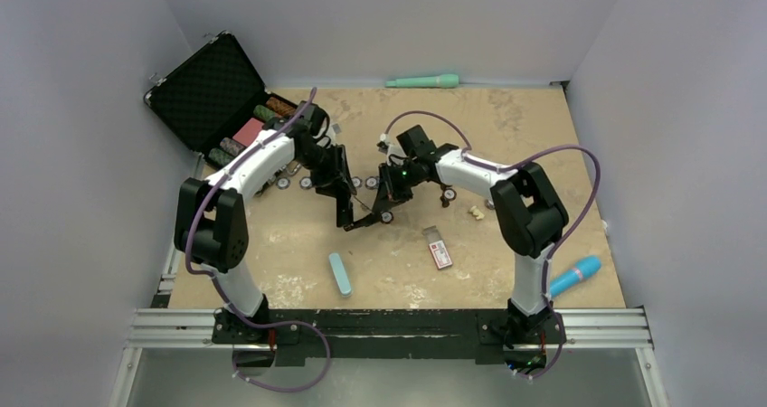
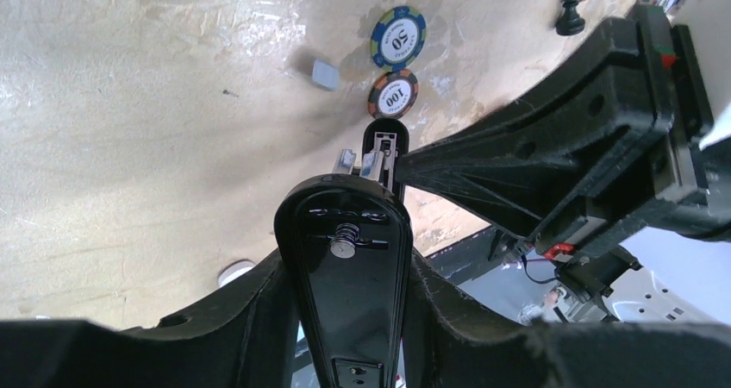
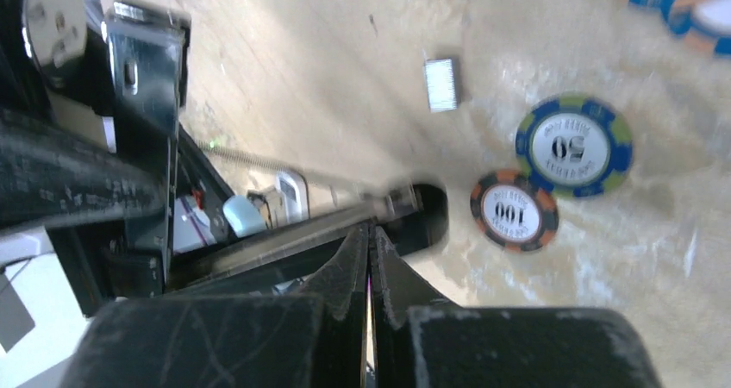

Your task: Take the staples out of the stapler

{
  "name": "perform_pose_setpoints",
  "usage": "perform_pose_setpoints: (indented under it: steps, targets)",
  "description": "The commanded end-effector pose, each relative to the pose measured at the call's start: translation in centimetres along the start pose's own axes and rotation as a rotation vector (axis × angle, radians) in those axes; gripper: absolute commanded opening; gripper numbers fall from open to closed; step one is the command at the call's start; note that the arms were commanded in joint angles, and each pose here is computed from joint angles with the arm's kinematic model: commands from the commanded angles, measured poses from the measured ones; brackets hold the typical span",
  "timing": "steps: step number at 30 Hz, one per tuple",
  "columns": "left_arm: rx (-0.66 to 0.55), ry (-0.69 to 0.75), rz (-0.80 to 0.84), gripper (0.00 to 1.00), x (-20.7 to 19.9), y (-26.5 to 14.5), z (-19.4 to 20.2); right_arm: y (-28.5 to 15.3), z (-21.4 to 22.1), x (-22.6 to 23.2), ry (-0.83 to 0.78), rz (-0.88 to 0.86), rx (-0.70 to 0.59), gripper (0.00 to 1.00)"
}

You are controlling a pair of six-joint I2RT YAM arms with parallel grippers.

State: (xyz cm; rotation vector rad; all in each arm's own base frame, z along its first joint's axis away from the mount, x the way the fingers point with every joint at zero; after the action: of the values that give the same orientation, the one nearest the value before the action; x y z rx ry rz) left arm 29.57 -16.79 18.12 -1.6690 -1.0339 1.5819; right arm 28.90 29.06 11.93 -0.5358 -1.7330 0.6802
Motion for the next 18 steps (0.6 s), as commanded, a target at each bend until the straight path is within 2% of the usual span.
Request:
perform_pose_setpoints:
  steps: [1, 11, 18]
  targets:
    - [-0.091, 0.002, 0.032, 0.0, -1.3, -1.9, -1.0, -1.4, 2.4, 0.6, -0.042, 0.034, 0.022, 0.0]
    - [-0.13, 0.02, -0.001, 0.0, -1.3, -3.2, -0.6, -2.6, 5.4, 2.0, -0.078, 0.088, 0.023, 0.0]
    - [-0.168, 0.045, -0.002, 0.0, -1.5, -5.2, 0.8, -4.9, 6.0, 3.6, -0.085, 0.07, -0.06, 0.0]
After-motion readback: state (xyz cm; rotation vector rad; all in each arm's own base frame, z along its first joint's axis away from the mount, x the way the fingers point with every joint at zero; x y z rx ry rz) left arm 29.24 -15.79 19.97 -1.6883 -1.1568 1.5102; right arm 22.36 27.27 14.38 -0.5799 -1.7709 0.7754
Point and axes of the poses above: each gripper's point midway between its finger pads, its own y axis out along the fingers, its own x axis along the line the jaws close on, z = x × y, the point moved 7 cm from there along -y, back along the fingers, and after that the axes turned 4 degrees about y, right-handed, at the moved point
